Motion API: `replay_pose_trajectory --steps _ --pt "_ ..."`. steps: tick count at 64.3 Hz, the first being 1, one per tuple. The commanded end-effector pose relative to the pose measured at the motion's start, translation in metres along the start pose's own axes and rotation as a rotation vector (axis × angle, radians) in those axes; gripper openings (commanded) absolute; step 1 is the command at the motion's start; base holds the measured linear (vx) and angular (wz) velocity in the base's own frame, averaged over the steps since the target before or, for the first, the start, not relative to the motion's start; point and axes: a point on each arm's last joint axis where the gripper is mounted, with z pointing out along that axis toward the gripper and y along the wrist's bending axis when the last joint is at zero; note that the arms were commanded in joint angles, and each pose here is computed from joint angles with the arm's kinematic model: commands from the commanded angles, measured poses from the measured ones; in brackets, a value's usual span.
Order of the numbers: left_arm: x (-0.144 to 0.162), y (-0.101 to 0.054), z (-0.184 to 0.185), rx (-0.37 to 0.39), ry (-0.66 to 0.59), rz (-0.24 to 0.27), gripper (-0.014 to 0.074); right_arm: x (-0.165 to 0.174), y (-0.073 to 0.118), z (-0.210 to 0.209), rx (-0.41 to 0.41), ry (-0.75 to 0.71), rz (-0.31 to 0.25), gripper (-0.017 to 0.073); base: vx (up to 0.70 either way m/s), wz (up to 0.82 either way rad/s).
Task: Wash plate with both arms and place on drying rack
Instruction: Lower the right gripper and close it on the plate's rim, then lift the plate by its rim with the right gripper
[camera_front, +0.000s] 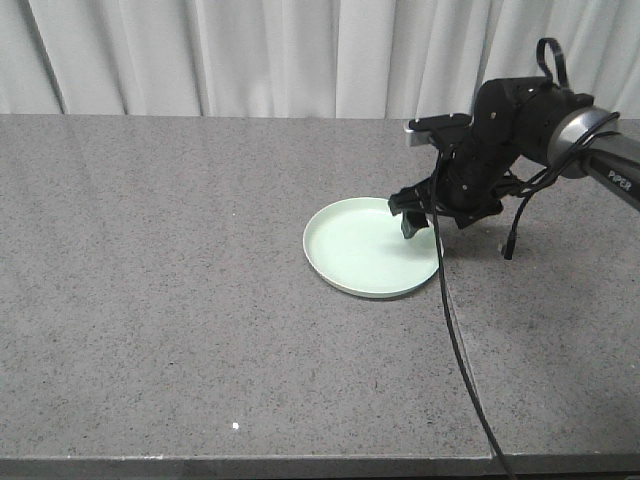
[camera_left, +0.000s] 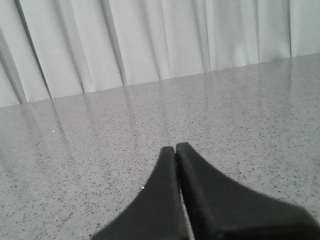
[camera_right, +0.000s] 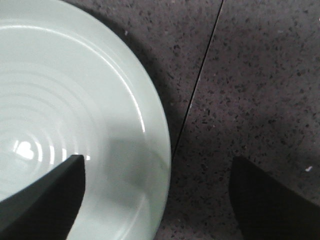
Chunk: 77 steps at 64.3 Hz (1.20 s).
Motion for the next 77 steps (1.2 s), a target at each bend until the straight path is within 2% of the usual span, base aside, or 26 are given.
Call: replay_pose_trajectory --steps 1,6,13,18,26,33,45,55,67,77 --pt "-0.017 0.001 -0.003 -0.005 -0.115 -0.012 -0.0006 -0.01 -0.001 -0.03 0.021 -0.089 -0.007 0.0565 0.0 0.0" --pt "-0.017 0.001 -0.003 -0.005 -0.115 -0.012 -0.0006 -0.009 -0.001 -0.028 0.021 -0.076 -0.007 0.0545 0.0 0.0" --pt "-0.017 0.001 -0.003 -0.005 -0.115 -0.012 -0.0006 -0.007 -0.001 -0.027 0.02 -0.056 -0.008 0.0463 0.0 0.0" --pt "-0.017 0.001 -0.003 -0.005 -0.115 -0.012 -0.0006 -0.006 -0.002 -0.027 0.024 -0.045 -0.01 0.0365 0.0 0.0" --pt "-0.017 0.001 -0.003 -0.005 -0.115 -0.012 -0.0006 -0.005 -0.002 -0.026 0.024 -0.026 -0.01 0.0139 0.0 0.0" --pt "-0.017 0.001 -0.003 -0.005 -0.115 -0.012 -0.0006 -0.004 -0.002 -0.026 0.024 -0.024 -0.01 -0.0016 0.0 0.0" --pt "-0.017 0.001 -0.003 -0.005 -0.115 -0.012 -0.0006 -0.004 -0.002 -0.029 0.02 -0.024 -0.008 -0.0008 0.0 0.0" --pt "-0.017 0.001 -0.003 -0.005 -0.115 -0.012 -0.0006 -0.005 0.0 -0.051 0.008 -0.065 -0.021 -0.0003 0.0 0.0" --pt "-0.017 0.001 -0.003 -0.005 -0.115 -0.012 -0.0006 -0.005 0.009 -0.109 -0.05 -0.198 -0.016 -0.0001 0.0 0.0" --pt "-0.017 0.001 -0.003 -0.005 -0.115 -0.012 -0.0006 0.005 0.02 -0.168 -0.119 -0.313 -0.049 -0.0001 0.0 0.0"
